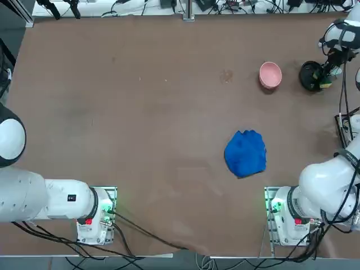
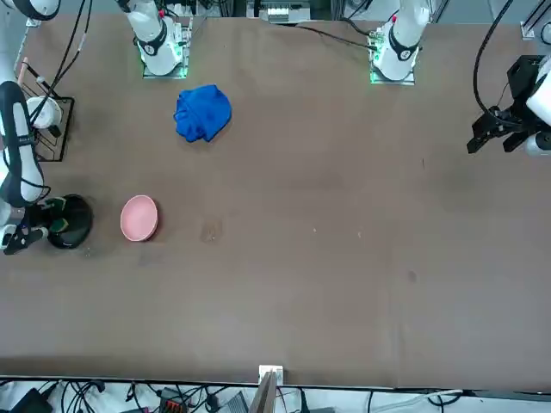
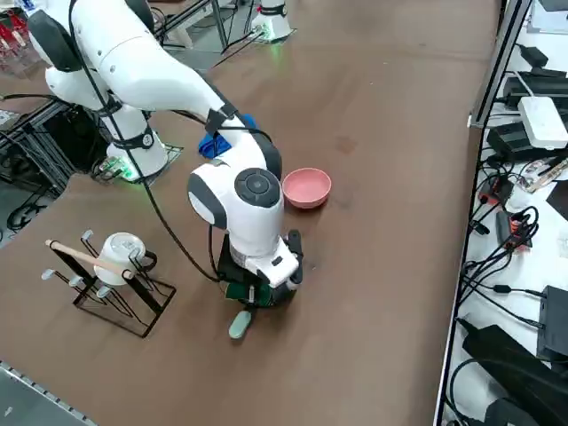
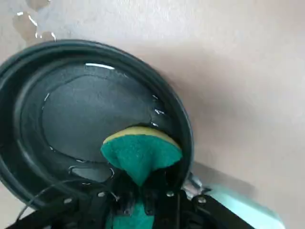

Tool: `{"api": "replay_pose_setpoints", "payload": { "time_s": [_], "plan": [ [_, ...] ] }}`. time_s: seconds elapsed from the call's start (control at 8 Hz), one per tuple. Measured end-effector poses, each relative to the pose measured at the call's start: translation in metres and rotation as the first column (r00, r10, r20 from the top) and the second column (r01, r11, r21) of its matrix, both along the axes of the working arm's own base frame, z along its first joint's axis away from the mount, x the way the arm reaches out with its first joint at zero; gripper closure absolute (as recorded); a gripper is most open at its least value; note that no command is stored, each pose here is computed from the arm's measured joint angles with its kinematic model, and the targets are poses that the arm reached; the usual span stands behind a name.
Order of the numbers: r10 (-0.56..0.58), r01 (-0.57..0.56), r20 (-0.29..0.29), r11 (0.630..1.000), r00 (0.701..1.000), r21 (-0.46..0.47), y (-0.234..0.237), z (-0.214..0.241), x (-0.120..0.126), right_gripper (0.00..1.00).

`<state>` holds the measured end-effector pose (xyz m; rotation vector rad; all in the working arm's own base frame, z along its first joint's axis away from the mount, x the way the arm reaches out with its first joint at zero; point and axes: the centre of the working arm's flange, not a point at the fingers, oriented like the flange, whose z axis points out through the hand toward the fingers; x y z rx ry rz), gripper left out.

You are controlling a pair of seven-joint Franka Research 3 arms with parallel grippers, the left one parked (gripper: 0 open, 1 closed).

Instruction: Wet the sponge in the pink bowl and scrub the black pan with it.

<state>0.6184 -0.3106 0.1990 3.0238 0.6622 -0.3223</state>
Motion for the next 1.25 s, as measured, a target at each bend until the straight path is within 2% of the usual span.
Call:
{"api": "replay_pose_setpoints", "payload": {
  "time_s": [0.25, 0.5, 0.75, 1.0, 1.25],
  "plan": [
    [0.006, -0.006, 0.026, 1.0, 1.0, -0.006, 0.012, 0.002, 0.01, 0.88],
    [0.012, -0.011, 0.035, 1.0, 0.999, -0.009, 0.05, 0.005, 0.028, 0.88],
    [0.018, -0.018, -0.01, 1.0, 1.0, 0.005, 0.08, 0.015, 0.035, 0.88],
    [0.009, -0.009, -0.037, 1.0, 0.999, 0.002, 0.081, 0.054, 0.033, 0.88],
    [0.042, -0.041, -0.018, 0.999, 0.999, 0.017, 0.111, 0.11, 0.039, 0.88]
  ]
}}
